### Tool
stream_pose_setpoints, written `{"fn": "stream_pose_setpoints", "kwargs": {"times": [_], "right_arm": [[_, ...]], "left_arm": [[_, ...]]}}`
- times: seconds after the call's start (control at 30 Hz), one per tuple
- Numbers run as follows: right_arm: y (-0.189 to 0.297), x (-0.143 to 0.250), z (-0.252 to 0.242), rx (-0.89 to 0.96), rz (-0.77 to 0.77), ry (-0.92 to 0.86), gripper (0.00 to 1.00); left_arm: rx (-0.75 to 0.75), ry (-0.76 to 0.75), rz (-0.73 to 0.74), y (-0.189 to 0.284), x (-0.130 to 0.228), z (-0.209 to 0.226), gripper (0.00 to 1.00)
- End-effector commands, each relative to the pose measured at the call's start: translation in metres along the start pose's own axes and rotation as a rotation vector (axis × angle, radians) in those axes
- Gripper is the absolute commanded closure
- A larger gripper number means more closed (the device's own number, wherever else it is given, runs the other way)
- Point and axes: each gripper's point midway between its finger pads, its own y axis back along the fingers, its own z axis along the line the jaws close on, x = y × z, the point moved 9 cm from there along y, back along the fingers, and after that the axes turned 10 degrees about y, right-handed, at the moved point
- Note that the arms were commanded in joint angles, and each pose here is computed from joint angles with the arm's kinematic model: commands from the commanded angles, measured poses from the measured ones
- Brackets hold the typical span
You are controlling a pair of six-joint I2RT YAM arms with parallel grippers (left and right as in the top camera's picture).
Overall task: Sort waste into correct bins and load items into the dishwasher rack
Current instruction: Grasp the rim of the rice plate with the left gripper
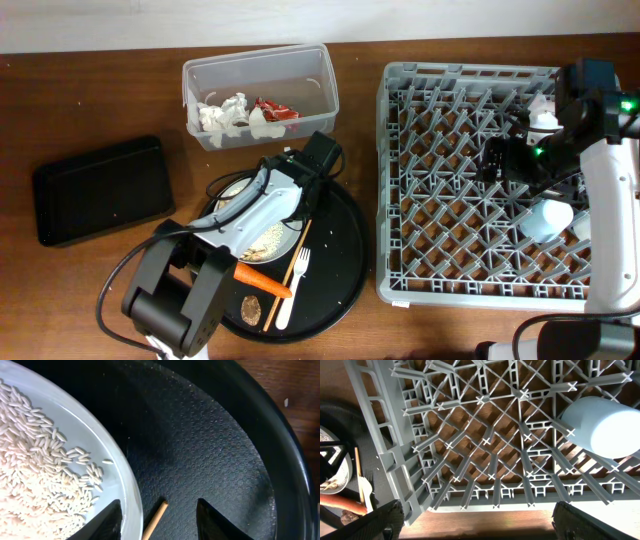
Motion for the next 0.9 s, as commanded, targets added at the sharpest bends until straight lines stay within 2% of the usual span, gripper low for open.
{"fn": "stream_pose_setpoints", "kwargs": {"times": [0.0, 0.23, 0.33, 0.4, 0.47, 0.63, 0.77, 0.87], "right_arm": [[0.005, 0.003, 0.001, 0.003, -0.012, 0.001, 0.02], [0.005, 0.003, 0.001, 0.003, -0.012, 0.001, 0.02], [0.005, 0.003, 0.001, 0.003, -0.012, 0.001, 0.02], [0.005, 0.003, 0.001, 0.003, -0.012, 0.001, 0.02], [0.005, 0.003, 0.001, 0.003, -0.012, 0.001, 0.01], [0.005, 0.003, 0.001, 0.003, -0.012, 0.001, 0.02], [0.005, 0.003, 0.001, 0.003, -0.012, 0.001, 0.02], [0.005, 0.003, 0.001, 0.003, -0.012, 0.001, 0.02]], "left_arm": [[-0.013, 0.014, 0.041, -0.010, 0.005, 0.002, 0.53], [-0.067, 0.010, 0.089, -0.034, 0.010, 0.006, 0.53], [-0.083, 0.008, 0.091, -0.034, 0.011, 0.008, 0.61], [-0.099, 0.007, 0.086, -0.034, 0.011, 0.010, 0.62], [-0.101, 0.007, 0.084, -0.034, 0.011, 0.010, 0.72], [-0.126, 0.004, 0.080, -0.033, 0.011, 0.013, 0.78], [-0.147, 0.001, 0.087, -0.033, 0.013, 0.016, 0.88], [-0.174, -0.002, 0.071, -0.033, 0.012, 0.018, 0.89]]}}
